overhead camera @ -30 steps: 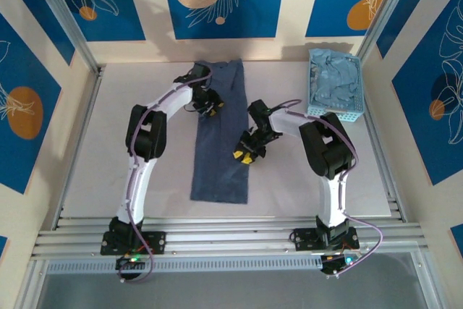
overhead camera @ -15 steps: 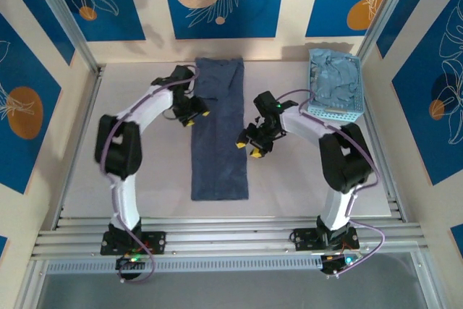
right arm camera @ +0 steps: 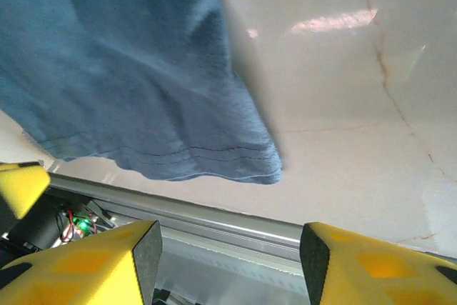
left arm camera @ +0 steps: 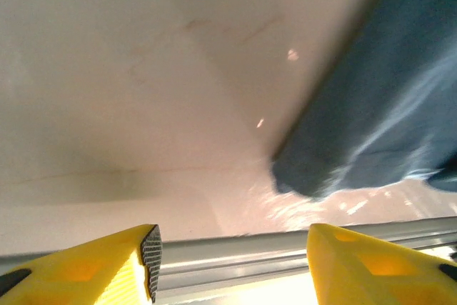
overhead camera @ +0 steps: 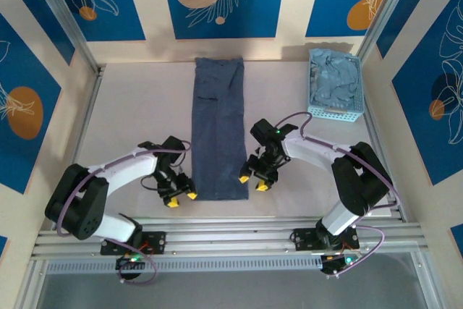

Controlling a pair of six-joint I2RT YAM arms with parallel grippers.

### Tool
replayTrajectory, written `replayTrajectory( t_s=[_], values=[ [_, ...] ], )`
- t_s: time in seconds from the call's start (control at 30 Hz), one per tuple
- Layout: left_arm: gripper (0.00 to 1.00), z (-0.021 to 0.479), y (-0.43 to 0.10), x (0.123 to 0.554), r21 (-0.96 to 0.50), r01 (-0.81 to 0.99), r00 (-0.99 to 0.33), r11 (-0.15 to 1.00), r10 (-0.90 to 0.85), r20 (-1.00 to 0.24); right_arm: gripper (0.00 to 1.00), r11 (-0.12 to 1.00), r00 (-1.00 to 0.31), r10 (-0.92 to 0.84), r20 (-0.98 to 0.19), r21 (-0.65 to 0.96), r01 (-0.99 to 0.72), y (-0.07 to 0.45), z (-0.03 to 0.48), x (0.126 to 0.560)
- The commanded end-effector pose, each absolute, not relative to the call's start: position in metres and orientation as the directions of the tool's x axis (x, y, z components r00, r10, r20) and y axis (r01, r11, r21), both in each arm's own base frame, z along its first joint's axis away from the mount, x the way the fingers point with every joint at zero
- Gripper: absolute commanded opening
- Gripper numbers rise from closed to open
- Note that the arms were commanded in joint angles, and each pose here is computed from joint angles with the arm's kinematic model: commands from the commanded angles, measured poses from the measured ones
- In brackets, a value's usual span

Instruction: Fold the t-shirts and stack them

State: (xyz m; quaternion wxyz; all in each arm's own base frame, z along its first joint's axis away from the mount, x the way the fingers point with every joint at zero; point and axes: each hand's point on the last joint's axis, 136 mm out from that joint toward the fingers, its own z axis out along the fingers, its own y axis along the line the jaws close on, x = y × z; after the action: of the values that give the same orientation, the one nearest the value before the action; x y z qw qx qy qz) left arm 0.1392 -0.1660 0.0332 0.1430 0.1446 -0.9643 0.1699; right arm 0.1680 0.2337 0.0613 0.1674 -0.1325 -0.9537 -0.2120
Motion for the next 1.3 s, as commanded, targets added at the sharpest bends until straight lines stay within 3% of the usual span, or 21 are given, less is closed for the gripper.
replayTrajectory(
  t_s=[0.0, 0.23, 0.5, 0.87, 1.1, 1.27],
  values=[
    [0.55, 0.031, -0.186, 0.157, -0.361, -0.351, -0.921, 0.864, -0.249, 0.299, 0.57, 0.869, -0.88, 0.202, 0.429, 0.336, 0.363, 0.235, 0.058, 0.156],
    [0.46, 0.017, -0.198, 0.157, -0.366, -0.336, -0.92, 0.868, -0.218, 0.326, 0.57, 0.875, -0.867, 0.21, 0.452, 0.309, 0.373, 0.244, 0.048, 0.15],
    [0.07, 0.014, -0.205, 0.158, -0.364, -0.32, -0.922, 0.875, -0.2, 0.33, 0.57, 0.888, -0.848, 0.213, 0.485, 0.266, 0.375, 0.25, 0.032, 0.14],
    [0.03, 0.015, -0.202, 0.152, -0.364, -0.303, -0.924, 0.88, -0.179, 0.337, 0.5, 0.906, -0.842, 0.236, 0.485, 0.202, 0.371, 0.256, 0.016, 0.142],
    [0.01, 0.019, -0.205, 0.151, -0.376, -0.281, -0.927, 0.883, -0.148, 0.345, 0.3, 0.905, -0.872, 0.209, 0.442, 0.251, 0.344, 0.273, 0.015, 0.161],
    [0.0, 0.014, -0.201, 0.145, -0.369, -0.261, -0.927, 0.892, -0.124, 0.355, 0.07, 0.924, -0.911, 0.196, 0.364, 0.244, 0.296, 0.275, 0.027, 0.174]
  ],
)
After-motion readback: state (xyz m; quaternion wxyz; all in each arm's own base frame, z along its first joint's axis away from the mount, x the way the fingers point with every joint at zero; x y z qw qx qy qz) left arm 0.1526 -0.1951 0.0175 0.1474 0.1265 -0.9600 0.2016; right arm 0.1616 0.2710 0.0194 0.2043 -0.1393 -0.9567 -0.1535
